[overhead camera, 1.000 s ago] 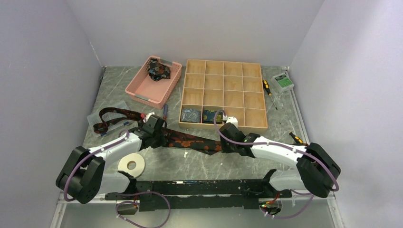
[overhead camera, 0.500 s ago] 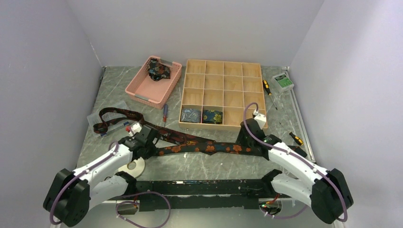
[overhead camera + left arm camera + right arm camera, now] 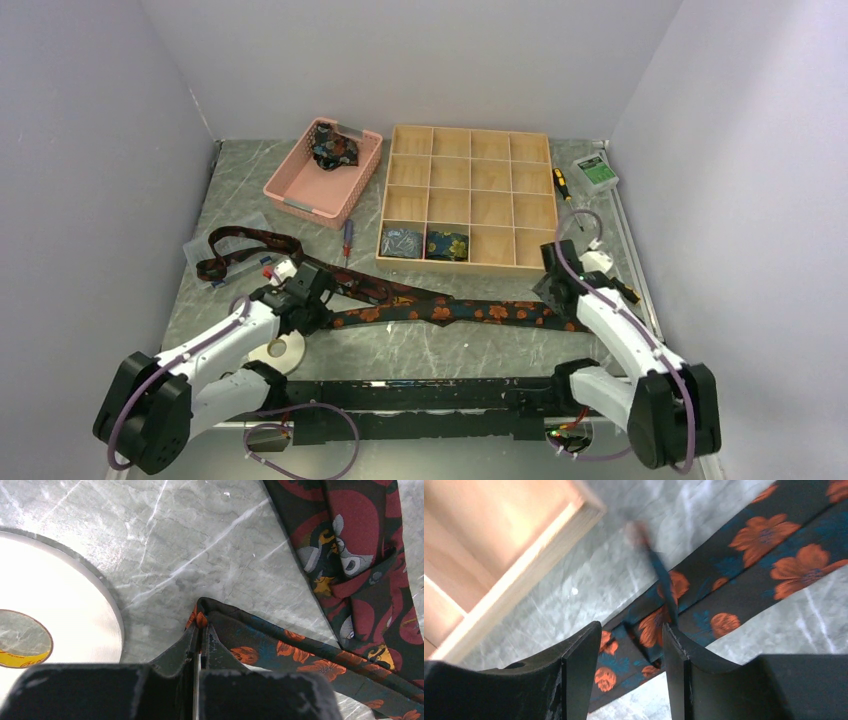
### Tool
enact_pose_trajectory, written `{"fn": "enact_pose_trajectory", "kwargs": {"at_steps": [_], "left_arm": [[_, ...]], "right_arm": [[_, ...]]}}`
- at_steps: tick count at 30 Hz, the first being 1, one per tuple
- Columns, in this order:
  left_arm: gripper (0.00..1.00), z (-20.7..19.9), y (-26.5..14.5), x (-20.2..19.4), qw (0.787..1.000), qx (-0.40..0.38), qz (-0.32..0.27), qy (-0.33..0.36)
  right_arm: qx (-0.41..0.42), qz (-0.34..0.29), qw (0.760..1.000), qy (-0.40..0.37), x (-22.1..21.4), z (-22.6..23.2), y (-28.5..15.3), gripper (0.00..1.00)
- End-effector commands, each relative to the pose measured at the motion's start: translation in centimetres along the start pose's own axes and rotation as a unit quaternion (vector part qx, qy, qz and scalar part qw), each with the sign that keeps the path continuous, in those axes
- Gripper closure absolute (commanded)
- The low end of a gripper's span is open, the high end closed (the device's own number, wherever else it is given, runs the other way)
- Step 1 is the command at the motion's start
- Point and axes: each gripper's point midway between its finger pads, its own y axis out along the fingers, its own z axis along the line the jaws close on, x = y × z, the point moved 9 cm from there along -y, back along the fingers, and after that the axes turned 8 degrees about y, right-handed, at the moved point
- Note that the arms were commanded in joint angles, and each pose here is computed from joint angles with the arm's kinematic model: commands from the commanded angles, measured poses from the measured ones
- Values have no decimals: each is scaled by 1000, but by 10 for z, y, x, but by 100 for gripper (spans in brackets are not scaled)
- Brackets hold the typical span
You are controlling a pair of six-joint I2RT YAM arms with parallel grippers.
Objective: Roll the ties
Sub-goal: Flatten out the tie at the center of the board.
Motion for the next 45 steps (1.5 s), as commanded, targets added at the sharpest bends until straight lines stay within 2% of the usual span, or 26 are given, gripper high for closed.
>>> {"fn": "enact_pose_trajectory", "kwargs": {"at_steps": [1, 3, 6, 7, 11, 13, 16, 19, 22, 25, 28, 33, 35, 45], "left_arm": [[97, 13, 6, -3, 1000, 22, 2, 4], [97, 14, 7, -2, 1000, 16, 3, 4], [97, 13, 7, -2, 1000, 12, 6, 8], [97, 13, 7, -1, 1000, 11, 7, 10], [97, 8, 3, 1, 1000, -12, 8, 28], [97, 5, 0, 3, 999, -30, 5, 37], [90, -5, -6, 10, 997, -58, -1, 50], [81, -10, -13, 16, 997, -62, 0, 54], [73, -11, -21, 20, 997, -53, 2, 59], [60, -9, -35, 26, 997, -51, -9, 58], [49, -6, -46, 31, 996, -53, -28, 58], [45, -3, -51, 35, 997, -37, -39, 59], [46, -3, -51, 35, 997, -30, -37, 58], [47, 3, -39, 25, 998, -27, -31, 40]], "right_arm": [[-41, -33, 995, 86, 28, -19, -2, 47], [-67, -18, 989, 131, 41, -33, 6, 47], [-69, -35, 983, 169, 50, -39, 4, 47], [-47, -50, 982, 173, 55, -37, -3, 48], [112, -84, 984, 108, 71, -9, -42, 46], [152, -78, 983, 61, 65, 4, -54, 45], [233, -44, 971, -19, 38, 32, -63, 43], [312, 4, 944, -105, -5, 65, -75, 42], [374, 36, 910, -177, -42, 93, -88, 42], [425, 55, 869, -248, -78, 117, -103, 43], [472, 82, 827, -296, -110, 139, -112, 48], [509, 115, 781, -342, -156, 167, -119, 57], [513, 124, 771, -357, -171, 177, -120, 59], [485, 143, 762, -404, -220, 195, -112, 74]]}}
